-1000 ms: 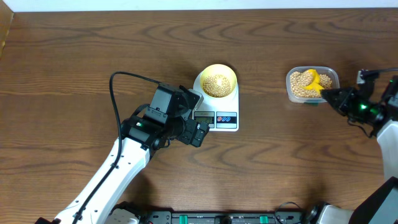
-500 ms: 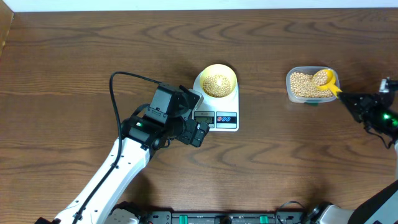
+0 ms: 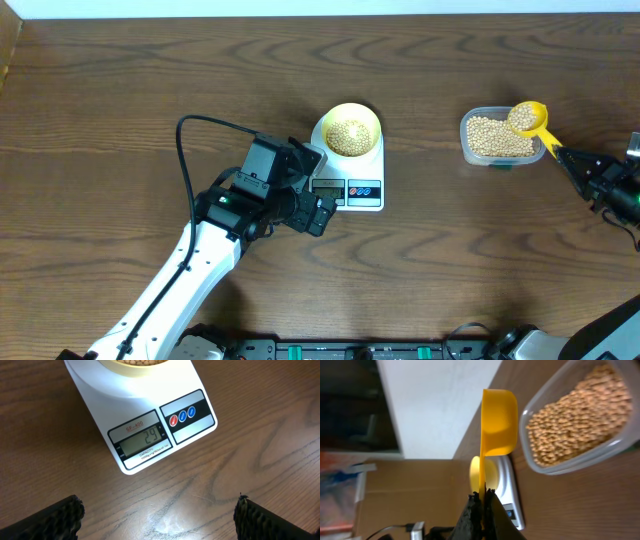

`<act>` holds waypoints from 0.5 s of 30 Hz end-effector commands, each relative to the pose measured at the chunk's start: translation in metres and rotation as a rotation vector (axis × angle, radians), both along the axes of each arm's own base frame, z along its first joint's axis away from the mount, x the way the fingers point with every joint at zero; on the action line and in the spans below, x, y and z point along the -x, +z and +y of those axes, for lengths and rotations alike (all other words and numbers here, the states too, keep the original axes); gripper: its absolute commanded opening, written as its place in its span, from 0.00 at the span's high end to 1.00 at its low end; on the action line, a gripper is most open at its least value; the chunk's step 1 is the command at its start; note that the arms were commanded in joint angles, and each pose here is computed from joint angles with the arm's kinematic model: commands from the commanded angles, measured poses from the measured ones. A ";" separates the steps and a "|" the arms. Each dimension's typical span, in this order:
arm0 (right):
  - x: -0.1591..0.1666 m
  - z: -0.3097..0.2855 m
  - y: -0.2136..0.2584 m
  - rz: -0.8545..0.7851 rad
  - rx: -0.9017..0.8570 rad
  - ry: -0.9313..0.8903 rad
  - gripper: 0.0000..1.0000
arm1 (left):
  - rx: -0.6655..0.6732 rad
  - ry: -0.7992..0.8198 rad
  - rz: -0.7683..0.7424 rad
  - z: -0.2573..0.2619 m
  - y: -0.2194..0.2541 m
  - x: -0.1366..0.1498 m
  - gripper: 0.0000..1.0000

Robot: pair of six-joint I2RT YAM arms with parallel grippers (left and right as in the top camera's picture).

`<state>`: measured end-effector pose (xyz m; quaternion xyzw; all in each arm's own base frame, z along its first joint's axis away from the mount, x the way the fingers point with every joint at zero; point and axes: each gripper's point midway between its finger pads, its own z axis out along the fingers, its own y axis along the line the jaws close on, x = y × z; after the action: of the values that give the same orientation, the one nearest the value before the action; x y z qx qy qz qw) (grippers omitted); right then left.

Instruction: Scoop item into bowl and weigh 50g on scale

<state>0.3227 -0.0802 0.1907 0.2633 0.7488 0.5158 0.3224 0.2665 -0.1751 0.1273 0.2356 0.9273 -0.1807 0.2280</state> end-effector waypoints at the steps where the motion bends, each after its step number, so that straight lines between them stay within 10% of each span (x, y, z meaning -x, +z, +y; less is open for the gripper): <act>1: 0.004 0.008 0.013 -0.045 -0.096 0.041 0.98 | 0.006 -0.013 -0.006 -0.003 0.004 -0.002 0.02; 15: 0.002 0.050 0.027 -0.029 -0.224 0.178 0.98 | 0.006 -0.013 -0.006 -0.003 0.004 -0.002 0.02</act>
<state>0.3216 -0.0453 0.2118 0.2292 0.7173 0.5933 0.2844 0.2665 -0.1751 0.1273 0.2356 0.9273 -0.1807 0.2280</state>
